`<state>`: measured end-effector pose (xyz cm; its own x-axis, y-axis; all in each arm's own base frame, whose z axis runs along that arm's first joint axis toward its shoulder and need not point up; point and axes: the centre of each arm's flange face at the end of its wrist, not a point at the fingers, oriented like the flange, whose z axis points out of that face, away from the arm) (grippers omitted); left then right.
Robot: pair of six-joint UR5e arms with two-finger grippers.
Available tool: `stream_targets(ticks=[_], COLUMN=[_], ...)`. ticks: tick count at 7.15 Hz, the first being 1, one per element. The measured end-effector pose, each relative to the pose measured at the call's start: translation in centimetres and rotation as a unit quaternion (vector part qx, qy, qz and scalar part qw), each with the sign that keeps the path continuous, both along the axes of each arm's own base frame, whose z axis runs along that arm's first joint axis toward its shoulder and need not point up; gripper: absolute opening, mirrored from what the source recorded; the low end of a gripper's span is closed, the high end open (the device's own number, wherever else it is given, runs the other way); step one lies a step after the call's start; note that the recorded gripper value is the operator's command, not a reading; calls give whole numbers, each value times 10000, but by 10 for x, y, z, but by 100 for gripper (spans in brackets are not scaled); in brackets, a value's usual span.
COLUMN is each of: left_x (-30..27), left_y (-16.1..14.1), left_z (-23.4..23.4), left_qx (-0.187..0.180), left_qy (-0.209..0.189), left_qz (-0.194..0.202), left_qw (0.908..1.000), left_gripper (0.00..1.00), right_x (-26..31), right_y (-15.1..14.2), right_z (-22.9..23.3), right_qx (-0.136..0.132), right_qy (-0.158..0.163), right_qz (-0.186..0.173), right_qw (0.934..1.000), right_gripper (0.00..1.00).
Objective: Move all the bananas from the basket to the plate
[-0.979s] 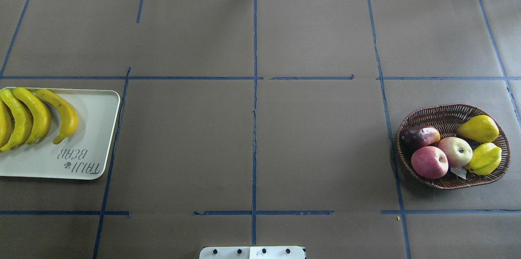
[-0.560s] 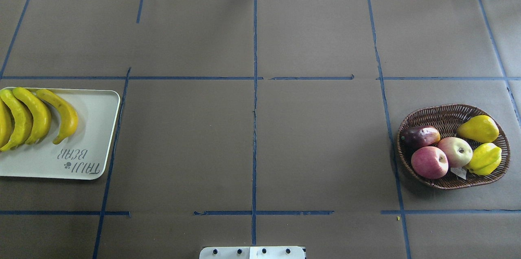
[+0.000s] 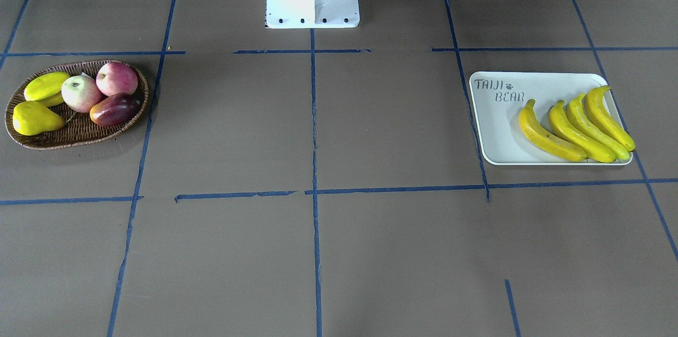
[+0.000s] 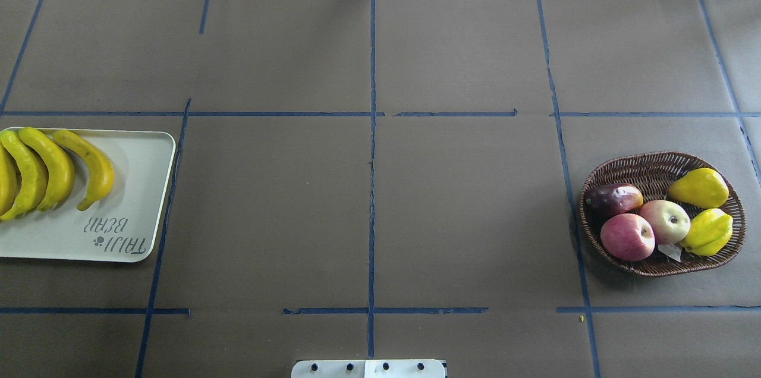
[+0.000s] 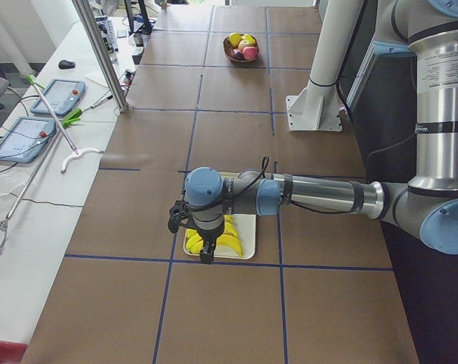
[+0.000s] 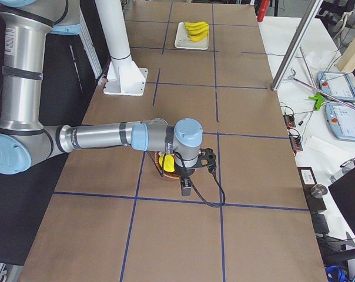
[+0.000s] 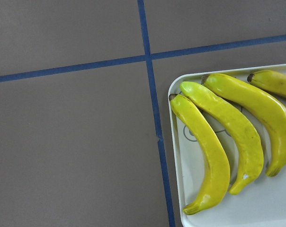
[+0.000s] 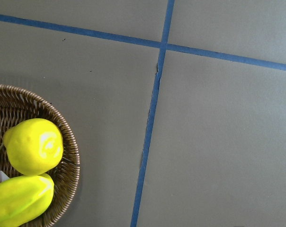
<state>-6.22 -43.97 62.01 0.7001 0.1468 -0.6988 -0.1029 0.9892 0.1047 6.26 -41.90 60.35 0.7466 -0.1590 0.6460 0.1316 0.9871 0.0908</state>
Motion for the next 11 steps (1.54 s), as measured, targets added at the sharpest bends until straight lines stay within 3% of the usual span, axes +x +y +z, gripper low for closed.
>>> stream_targets(ticks=[11], left_x=[0], left_y=[17], left_z=[2], left_qx=[-33], left_qy=[0], left_qz=[12], left_qw=[10000], left_gripper=[100], right_x=[-1], right_y=[-3], right_z=[-3], right_qx=[27], right_qy=[-20], right_qz=[2], right_qw=[10000], right_gripper=[99])
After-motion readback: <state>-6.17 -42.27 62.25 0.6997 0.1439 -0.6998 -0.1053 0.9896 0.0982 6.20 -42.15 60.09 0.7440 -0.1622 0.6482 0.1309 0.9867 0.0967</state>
